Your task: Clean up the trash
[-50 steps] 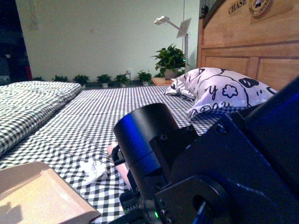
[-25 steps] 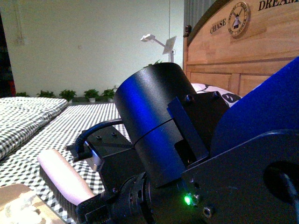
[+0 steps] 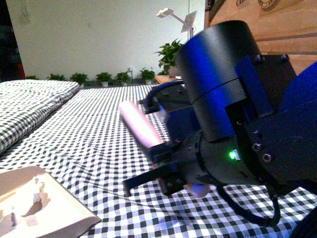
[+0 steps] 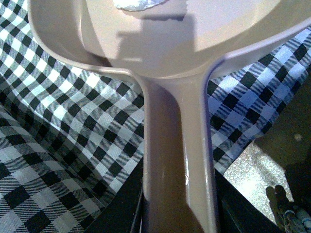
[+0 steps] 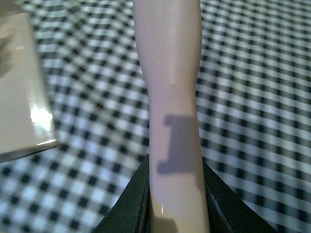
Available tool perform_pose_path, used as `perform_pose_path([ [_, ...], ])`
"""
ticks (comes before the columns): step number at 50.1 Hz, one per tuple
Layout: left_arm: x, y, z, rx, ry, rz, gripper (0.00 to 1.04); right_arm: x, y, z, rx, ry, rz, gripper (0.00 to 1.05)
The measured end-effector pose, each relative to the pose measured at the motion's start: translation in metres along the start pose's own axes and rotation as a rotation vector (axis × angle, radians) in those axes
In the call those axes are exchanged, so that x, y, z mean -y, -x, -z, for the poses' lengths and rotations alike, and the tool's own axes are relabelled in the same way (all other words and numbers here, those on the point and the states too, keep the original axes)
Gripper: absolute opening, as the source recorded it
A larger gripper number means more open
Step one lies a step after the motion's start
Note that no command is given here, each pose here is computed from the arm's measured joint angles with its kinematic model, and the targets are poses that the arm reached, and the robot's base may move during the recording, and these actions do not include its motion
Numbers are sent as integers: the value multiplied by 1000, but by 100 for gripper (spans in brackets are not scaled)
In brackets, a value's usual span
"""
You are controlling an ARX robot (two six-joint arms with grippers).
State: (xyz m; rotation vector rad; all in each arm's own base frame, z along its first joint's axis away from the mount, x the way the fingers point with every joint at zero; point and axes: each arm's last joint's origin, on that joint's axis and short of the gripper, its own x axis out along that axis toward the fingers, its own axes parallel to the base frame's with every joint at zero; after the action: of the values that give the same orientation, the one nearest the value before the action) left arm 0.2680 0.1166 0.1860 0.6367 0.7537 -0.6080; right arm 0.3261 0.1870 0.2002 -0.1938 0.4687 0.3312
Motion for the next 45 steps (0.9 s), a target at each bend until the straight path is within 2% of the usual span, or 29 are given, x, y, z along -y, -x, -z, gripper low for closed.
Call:
perform_pose_path([
  [7, 0, 0, 0, 0, 0, 0, 28, 51, -9, 14, -10, -67, 277, 21],
  [10, 0, 0, 0, 1, 1, 3, 28, 83, -9, 20, -9, -109, 410, 21],
  [15, 3, 0, 0, -3, 35, 60, 28, 119, -4, 25, 4, -158, 517, 21],
  [25, 0, -3, -8, 63, 26, 37, 28, 151, 12, 24, 41, -184, 575, 21],
  [35, -6, 0, -17, 150, 20, -17, 28, 163, 33, 17, 99, -187, 584, 21],
  [45, -10, 17, -31, 252, 20, -144, 28, 171, 53, 16, 146, -171, 593, 21],
])
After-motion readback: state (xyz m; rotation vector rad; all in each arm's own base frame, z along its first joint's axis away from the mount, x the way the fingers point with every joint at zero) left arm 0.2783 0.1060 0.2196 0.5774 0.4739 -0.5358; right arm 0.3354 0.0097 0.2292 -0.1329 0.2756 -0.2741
